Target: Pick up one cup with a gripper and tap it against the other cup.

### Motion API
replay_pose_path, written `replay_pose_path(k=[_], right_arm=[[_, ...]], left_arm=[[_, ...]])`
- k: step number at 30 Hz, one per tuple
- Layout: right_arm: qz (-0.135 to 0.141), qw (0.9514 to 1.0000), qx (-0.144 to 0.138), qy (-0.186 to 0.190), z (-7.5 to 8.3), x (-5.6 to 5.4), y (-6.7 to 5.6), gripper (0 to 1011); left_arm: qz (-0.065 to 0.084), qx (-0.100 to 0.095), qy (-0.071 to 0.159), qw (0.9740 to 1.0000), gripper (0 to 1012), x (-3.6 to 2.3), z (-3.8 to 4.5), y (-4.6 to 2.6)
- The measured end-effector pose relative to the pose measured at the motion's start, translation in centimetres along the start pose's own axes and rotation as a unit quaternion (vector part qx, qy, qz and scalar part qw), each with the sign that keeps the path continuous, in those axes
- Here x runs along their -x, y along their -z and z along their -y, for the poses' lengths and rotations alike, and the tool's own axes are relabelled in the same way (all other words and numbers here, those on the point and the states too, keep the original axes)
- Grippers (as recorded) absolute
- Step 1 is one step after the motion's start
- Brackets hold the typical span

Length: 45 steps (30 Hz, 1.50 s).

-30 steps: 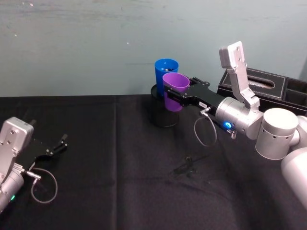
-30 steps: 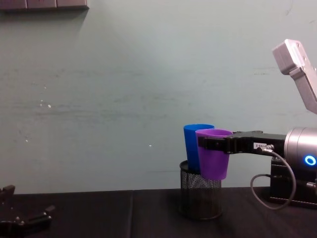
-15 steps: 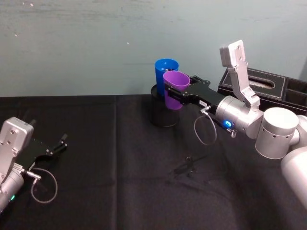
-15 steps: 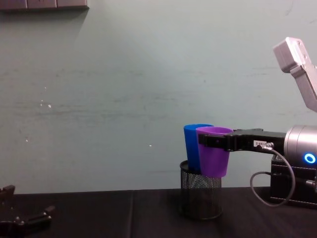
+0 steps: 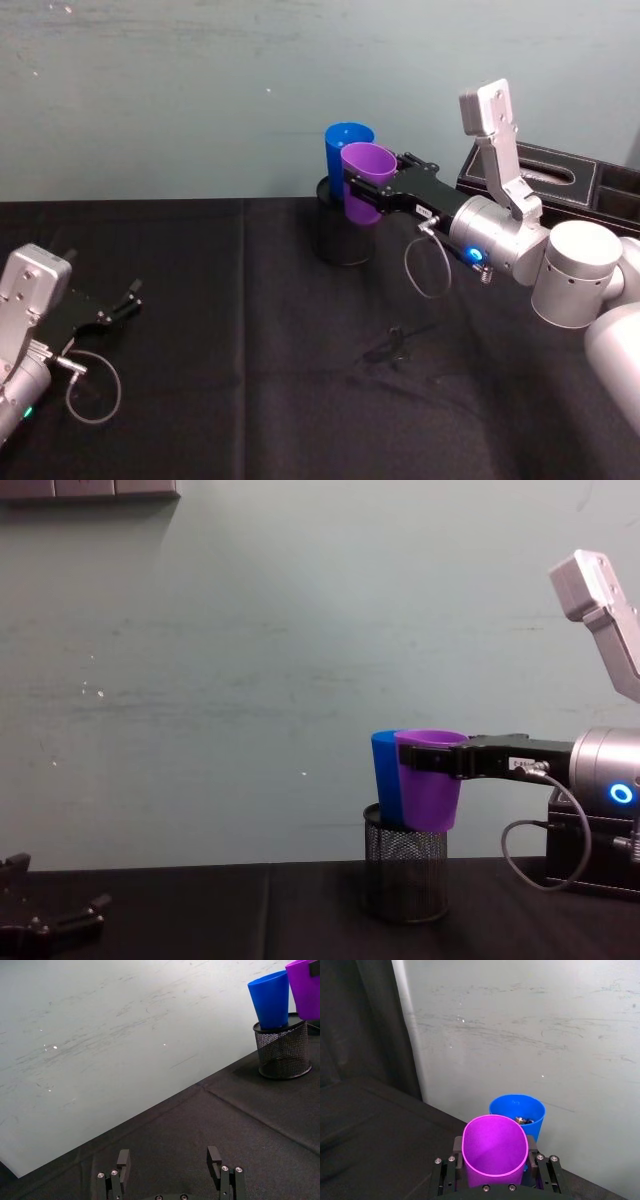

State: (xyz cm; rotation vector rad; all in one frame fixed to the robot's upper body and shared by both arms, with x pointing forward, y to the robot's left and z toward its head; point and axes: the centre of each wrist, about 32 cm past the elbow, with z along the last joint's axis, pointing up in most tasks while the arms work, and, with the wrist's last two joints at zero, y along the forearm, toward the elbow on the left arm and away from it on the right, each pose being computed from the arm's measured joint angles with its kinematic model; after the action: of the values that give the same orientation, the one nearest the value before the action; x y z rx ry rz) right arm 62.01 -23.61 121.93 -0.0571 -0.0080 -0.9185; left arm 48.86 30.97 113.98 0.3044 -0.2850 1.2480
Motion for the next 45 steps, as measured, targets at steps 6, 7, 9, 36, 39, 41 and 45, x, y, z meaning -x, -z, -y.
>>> replay_pose_path(k=[6,7,9,36,39,41,45], right_arm=[[0.001,1.0000,0.000,0.001,-0.11,0.01,-0.08,713],[0.001,1.0000,0.000,0.001,-0.13,0.02,-0.09,713],[0.002,1.0000,0.000,0.001,-0.16,0.04,-0.09,713],[0.002,1.0000,0.001,0.001,-0.19,0.05,-0.09,715],[0.002,1.0000,0.001,0.001,-0.19,0.05,-0.08,715],[0.002,1.0000,0.001,0.001,-0.19,0.05,-0.08,713],[0.002,1.0000,0.001,0.001,-0.19,0.05,-0.08,715]], left_arm=[[0.000,0.000,0.000,1.0000,1000,0.00,0.00,0.00],[0.000,0.000,0.000,1.0000,1000,0.00,0.00,0.00],[0.000,0.000,0.000,1.0000,1000,0.00,0.00,0.00],[0.000,0.000,0.000,1.0000,1000,0.00,0.00,0.00],[0.000,0.000,0.000,1.0000,1000,0.00,0.00,0.00],[0.000,0.000,0.000,1.0000,1000,0.00,0.00,0.00],[0.000,0.000,0.000,1.0000,1000,0.00,0.00,0.00]])
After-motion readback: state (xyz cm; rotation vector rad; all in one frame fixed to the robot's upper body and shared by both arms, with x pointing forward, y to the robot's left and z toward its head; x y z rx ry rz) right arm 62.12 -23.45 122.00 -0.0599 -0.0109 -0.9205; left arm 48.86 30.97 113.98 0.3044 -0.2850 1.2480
